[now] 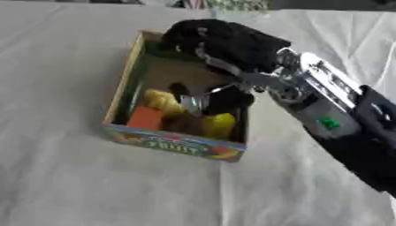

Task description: Pick up objects on the table and place them in the box.

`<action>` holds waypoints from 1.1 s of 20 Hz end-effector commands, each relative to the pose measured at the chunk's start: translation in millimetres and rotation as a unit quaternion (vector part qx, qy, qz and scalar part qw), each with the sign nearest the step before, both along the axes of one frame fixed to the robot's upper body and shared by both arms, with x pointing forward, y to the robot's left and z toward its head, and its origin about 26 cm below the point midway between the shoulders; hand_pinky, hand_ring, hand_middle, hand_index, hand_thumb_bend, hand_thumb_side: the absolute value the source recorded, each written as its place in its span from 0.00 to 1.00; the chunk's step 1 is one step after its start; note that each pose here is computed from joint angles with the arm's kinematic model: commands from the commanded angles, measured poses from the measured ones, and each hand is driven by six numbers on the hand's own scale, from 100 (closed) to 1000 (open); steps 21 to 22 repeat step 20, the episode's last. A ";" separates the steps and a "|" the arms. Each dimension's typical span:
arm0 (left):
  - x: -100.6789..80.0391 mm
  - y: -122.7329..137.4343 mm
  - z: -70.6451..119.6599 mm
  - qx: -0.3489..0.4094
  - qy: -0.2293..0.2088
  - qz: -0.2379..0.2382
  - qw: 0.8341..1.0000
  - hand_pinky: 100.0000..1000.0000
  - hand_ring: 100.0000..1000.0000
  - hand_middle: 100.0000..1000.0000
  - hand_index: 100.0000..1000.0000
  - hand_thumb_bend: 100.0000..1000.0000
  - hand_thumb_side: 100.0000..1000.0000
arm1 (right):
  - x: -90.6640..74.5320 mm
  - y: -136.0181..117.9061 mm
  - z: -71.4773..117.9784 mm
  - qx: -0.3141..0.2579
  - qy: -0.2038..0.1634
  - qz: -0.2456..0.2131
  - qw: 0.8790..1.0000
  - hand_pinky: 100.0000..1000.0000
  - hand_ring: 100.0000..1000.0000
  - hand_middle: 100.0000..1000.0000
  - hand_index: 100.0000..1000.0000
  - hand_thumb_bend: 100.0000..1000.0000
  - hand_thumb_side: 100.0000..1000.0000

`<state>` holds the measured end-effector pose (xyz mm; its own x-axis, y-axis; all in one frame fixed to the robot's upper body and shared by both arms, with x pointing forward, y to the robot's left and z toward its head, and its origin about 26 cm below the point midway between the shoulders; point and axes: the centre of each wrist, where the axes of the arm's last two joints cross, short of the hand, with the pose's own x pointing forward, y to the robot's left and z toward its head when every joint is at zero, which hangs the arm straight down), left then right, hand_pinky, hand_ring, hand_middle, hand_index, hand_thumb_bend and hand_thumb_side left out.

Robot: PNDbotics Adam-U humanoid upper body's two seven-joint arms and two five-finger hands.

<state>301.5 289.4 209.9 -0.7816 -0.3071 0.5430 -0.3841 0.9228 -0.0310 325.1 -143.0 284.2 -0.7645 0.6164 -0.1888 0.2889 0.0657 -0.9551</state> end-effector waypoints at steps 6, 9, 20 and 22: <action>-3.3 2.8 9.2 0.010 -0.012 0.001 1.000 0.74 0.73 0.72 0.84 0.03 0.59 | -9.7 -20.6 47.0 0.072 -0.027 0.014 0.997 0.89 0.93 0.85 0.94 0.00 0.53; -3.5 2.9 8.6 0.010 -0.010 0.001 1.000 0.74 0.73 0.72 0.84 0.03 0.59 | -13.7 -26.4 59.9 0.091 -0.031 0.021 0.995 0.89 0.92 0.85 0.94 0.00 0.51; -4.2 5.1 7.6 0.008 -0.010 0.009 1.000 0.74 0.73 0.72 0.84 0.03 0.59 | -32.3 -62.9 87.1 0.236 -0.046 0.010 0.971 0.82 0.82 0.73 0.84 0.00 0.29; -4.2 5.1 7.6 0.008 -0.010 0.009 1.000 0.74 0.73 0.72 0.84 0.03 0.59 | -32.3 -62.9 87.1 0.236 -0.046 0.010 0.971 0.82 0.82 0.73 0.84 0.00 0.29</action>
